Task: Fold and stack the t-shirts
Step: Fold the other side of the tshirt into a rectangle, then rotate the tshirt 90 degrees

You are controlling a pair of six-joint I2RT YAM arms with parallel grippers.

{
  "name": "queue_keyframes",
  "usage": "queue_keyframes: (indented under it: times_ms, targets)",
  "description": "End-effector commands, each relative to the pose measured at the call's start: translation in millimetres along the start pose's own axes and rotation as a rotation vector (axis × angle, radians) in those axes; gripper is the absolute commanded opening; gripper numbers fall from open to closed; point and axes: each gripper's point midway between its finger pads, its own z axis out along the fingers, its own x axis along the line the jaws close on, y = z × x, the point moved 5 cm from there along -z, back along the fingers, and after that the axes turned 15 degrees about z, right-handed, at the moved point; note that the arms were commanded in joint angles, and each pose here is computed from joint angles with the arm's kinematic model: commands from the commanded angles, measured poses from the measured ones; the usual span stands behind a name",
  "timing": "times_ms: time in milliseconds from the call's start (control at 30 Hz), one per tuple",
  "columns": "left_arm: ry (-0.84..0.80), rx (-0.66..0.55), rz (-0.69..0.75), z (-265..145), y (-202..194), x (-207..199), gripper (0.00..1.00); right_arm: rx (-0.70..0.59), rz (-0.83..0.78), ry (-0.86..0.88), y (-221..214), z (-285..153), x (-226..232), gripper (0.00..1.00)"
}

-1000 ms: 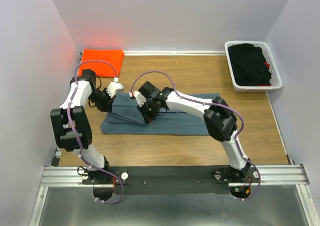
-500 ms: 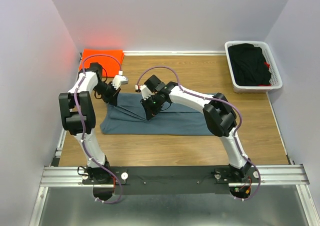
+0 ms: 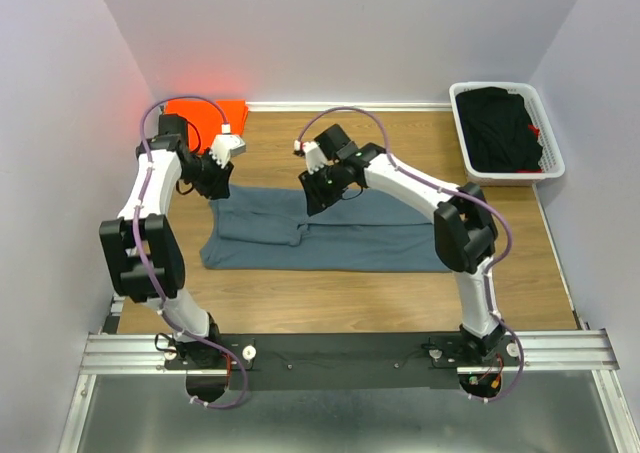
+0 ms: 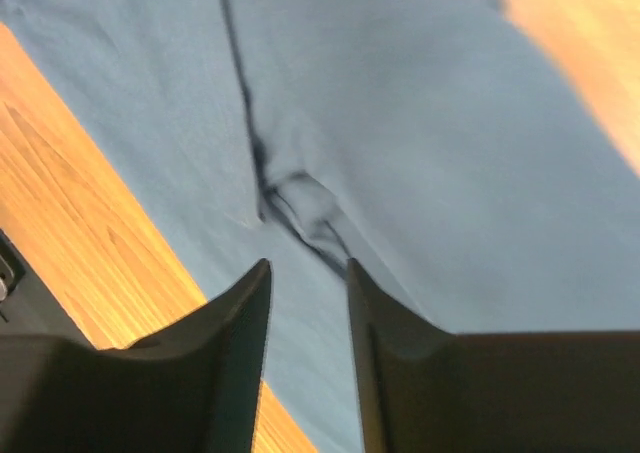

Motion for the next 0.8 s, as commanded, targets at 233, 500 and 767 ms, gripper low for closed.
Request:
queue_keyframes:
  times_ms: [233, 500, 767]
  targets:
    - [-0.036, 0.069, -0.17, 43.1, -32.3, -42.0, 0.27, 0.013, 0.016, -0.311, -16.3, -42.2, -101.6, 0.38]
    - [-0.001, 0.208, -0.183, 84.2, -37.0, -42.6, 0.18, 0.114, 0.085, -0.438, -56.5, -50.8, -161.6, 0.37]
    - [0.006, 0.288, -0.205, 125.8, -38.3, -19.9, 0.15, 0.198, 0.11, -0.46, -96.4, -60.5, -178.7, 0.37]
